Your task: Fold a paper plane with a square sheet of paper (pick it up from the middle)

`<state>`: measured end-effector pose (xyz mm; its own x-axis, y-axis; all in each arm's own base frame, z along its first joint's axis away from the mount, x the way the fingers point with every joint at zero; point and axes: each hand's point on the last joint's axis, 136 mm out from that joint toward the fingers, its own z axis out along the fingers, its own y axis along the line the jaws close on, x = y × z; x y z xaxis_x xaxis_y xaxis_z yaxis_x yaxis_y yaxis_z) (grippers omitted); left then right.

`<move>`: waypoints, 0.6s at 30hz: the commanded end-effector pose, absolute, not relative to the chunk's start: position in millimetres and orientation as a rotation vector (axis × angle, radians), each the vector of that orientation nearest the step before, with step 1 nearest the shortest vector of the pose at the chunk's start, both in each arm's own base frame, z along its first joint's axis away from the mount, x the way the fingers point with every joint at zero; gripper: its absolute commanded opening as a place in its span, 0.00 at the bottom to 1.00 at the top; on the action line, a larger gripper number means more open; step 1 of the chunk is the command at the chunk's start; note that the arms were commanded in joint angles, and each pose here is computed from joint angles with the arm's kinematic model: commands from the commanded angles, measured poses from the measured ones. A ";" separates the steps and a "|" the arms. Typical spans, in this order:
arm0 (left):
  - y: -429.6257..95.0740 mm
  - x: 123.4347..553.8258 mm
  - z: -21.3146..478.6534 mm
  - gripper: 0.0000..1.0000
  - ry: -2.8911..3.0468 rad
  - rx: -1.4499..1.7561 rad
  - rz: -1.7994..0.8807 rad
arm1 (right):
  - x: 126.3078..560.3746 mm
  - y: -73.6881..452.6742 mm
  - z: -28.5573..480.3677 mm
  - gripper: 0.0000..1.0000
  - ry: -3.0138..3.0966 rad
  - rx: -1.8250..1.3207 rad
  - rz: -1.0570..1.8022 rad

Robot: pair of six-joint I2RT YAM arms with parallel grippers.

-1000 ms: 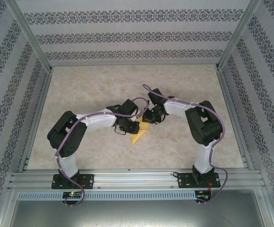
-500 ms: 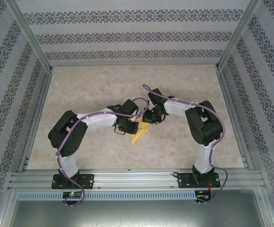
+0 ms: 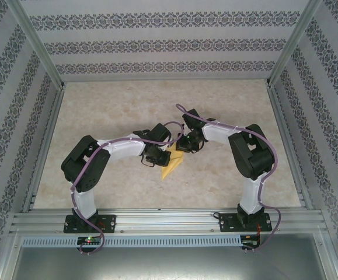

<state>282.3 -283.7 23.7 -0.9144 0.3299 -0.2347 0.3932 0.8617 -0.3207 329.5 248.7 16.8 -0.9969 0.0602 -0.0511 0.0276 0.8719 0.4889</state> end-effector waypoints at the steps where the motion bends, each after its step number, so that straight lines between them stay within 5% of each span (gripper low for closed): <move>1: -278.7 285.6 24.3 0.13 2.844 0.589 -0.518 | 319.3 244.8 4.5 0.07 3.033 0.045 0.708; 18: -284.3 288.5 33.0 0.13 2.801 0.626 -0.548 | 318.4 242.6 2.5 0.07 3.040 0.051 0.696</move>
<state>282.8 -283.3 23.3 -0.9032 0.3522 -0.2452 0.4174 0.8536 -0.3115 329.5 248.6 16.8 -0.9969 0.0600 -0.0512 0.0274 0.8721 0.4885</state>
